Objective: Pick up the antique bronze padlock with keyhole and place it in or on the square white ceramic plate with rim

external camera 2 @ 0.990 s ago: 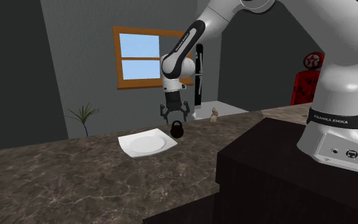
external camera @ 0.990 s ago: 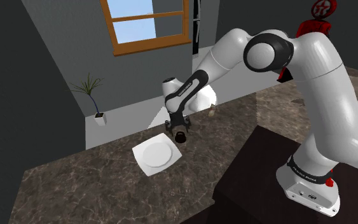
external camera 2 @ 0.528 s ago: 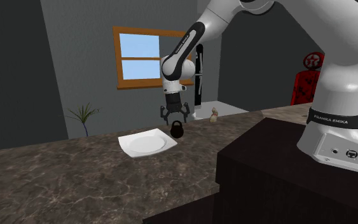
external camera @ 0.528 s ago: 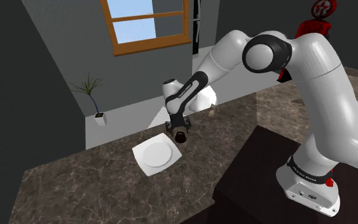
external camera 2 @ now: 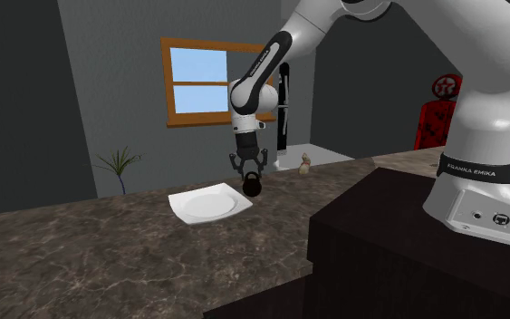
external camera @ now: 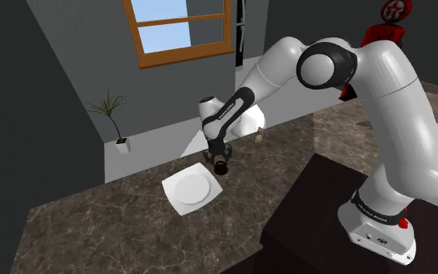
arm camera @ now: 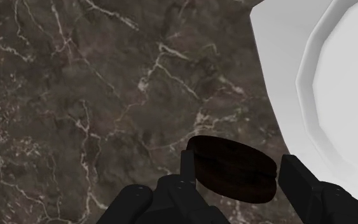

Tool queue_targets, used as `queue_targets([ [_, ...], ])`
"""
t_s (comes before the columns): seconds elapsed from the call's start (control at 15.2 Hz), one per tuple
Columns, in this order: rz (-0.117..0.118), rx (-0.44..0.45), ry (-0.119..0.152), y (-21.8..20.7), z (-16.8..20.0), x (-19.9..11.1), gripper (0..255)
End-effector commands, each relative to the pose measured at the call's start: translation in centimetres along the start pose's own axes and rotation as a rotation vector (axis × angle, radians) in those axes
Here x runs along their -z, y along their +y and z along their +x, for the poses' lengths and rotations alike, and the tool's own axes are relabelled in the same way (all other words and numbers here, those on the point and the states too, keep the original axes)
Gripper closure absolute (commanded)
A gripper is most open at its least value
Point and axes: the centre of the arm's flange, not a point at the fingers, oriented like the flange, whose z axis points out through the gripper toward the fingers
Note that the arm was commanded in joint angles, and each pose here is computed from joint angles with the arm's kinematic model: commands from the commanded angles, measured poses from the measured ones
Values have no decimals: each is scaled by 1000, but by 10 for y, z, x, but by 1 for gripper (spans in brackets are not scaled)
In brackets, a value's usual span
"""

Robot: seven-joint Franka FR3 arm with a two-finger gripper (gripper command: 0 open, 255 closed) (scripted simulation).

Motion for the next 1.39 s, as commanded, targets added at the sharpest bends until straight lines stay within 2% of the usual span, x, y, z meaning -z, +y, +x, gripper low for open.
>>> queue_targets([
  [0.0, -1, 0, -1, 0, 0, -1, 255],
  [0.13, -1, 0, -1, 0, 0, -1, 255],
  [1.32, -1, 0, -1, 11, -18, 92, 255],
])
